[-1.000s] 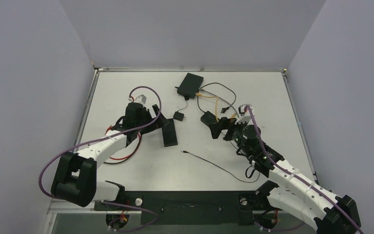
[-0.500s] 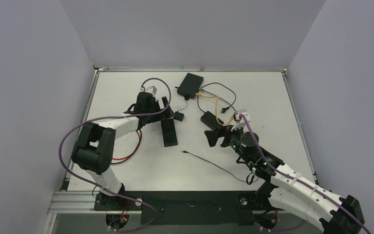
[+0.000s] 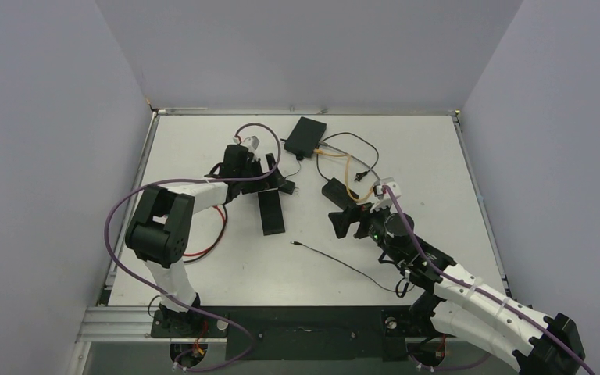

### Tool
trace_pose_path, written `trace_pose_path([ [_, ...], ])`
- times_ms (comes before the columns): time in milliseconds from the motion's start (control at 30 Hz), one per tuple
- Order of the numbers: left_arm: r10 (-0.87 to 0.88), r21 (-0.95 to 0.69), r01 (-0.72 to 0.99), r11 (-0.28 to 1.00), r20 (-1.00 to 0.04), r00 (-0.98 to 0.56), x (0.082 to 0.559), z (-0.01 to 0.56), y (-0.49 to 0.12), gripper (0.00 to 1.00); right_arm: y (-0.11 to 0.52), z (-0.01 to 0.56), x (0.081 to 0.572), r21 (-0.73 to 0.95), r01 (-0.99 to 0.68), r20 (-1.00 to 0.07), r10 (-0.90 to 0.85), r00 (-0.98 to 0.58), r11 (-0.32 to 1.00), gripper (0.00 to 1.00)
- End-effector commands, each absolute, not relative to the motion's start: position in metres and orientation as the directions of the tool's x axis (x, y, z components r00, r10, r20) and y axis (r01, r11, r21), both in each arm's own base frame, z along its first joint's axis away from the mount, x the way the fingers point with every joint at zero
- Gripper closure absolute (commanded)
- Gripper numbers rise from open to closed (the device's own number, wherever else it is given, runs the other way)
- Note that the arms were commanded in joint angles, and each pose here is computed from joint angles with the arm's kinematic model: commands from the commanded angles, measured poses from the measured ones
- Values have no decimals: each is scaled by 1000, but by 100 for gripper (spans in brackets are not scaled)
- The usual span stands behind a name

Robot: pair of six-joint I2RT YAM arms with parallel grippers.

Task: Insert the plug into the switch port
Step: Adjust the switch port at the center of the board.

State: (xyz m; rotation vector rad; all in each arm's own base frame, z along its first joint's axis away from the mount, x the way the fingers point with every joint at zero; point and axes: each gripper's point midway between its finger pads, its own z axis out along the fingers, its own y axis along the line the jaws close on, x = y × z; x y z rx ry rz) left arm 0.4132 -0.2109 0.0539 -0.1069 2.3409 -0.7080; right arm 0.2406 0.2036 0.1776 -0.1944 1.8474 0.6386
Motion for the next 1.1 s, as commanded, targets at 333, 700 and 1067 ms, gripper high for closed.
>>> trace_pose_path([
  [333,-223,-584,212,783,-582,-782,378,61,-218,6,214,159,227,280,-481,-883,27,-468,831,4],
  [700,-254,-627,195,754,-553,-794,335,68,-210,6,219,143,217,199,-541,-862,-116,-493,817,11],
  [1067,-299,-626,142,766,-544,-784,300,82,-191,7,247,123,208,64,-671,-854,-307,-420,739,18],
])
